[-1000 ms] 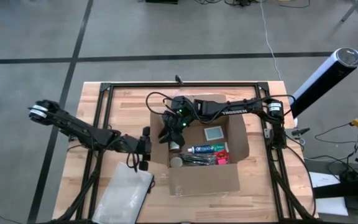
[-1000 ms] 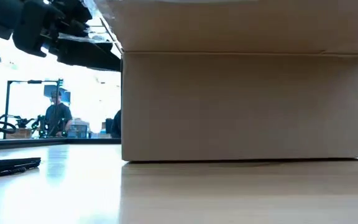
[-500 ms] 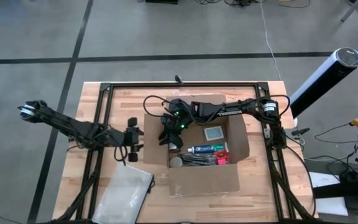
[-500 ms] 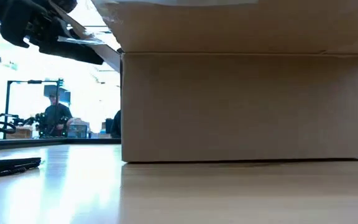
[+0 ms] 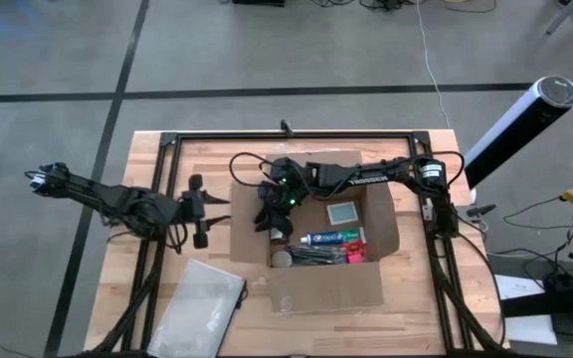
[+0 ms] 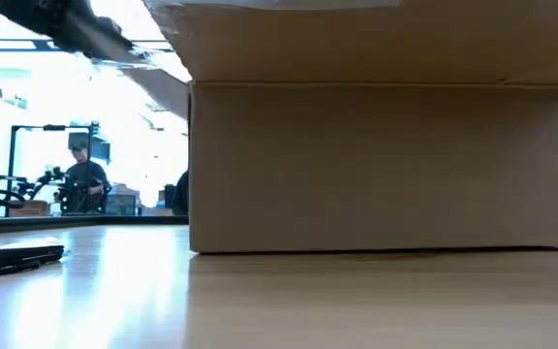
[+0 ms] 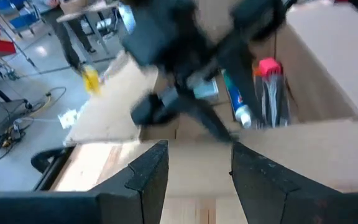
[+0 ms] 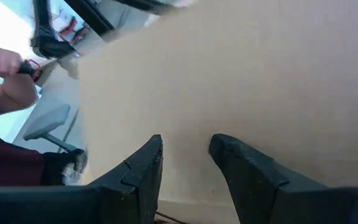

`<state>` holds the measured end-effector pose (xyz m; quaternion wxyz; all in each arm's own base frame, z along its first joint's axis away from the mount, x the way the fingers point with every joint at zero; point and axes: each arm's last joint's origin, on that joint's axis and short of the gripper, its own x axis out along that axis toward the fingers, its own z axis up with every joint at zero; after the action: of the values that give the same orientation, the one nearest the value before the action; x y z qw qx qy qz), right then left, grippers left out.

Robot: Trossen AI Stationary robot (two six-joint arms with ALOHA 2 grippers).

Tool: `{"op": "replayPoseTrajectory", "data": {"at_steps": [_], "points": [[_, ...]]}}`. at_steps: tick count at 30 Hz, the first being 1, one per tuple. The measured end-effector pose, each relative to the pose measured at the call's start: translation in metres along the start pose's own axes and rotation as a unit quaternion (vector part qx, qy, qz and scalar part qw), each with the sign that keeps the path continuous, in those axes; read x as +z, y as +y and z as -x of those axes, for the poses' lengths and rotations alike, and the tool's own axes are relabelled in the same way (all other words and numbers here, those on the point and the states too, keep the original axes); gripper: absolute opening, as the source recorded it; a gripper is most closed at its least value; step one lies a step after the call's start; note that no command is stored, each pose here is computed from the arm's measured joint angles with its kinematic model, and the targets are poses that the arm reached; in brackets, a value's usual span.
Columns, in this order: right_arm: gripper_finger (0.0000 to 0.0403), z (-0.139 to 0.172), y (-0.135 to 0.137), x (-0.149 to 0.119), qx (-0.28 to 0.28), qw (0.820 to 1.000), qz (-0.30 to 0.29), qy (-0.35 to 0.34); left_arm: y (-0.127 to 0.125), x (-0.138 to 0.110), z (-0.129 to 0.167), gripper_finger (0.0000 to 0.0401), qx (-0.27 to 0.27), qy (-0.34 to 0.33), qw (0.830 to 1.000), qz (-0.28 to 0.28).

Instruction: Unpack boxes

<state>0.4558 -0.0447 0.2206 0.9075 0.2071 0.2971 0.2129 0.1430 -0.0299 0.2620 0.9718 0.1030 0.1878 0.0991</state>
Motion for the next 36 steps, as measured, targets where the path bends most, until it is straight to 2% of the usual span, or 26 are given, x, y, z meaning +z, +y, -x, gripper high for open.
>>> {"op": "replayPoseTrajectory", "data": {"at_steps": [9,20,28,36], "points": [[0.0145,0.000,-0.001,-0.001,-0.001,1.000,0.004,0.002,-0.001,0.008,-0.003,0.0155,0.001,-0.017,1.000,0.007],[0.0152,0.000,-0.001,0.000,-0.001,1.000,0.009,0.001,-0.027,-0.019,-0.043,0.0155,-0.030,0.100,0.994,0.033],[0.0153,0.000,-0.002,0.001,-0.019,1.000,0.012,-0.008,-0.045,-0.038,-0.073,0.0155,-0.024,0.166,0.986,0.011],[0.0164,0.010,0.009,0.017,-0.024,0.999,0.022,-0.010,-0.058,-0.038,-0.093,0.0155,-0.051,0.136,0.989,0.001]]}}
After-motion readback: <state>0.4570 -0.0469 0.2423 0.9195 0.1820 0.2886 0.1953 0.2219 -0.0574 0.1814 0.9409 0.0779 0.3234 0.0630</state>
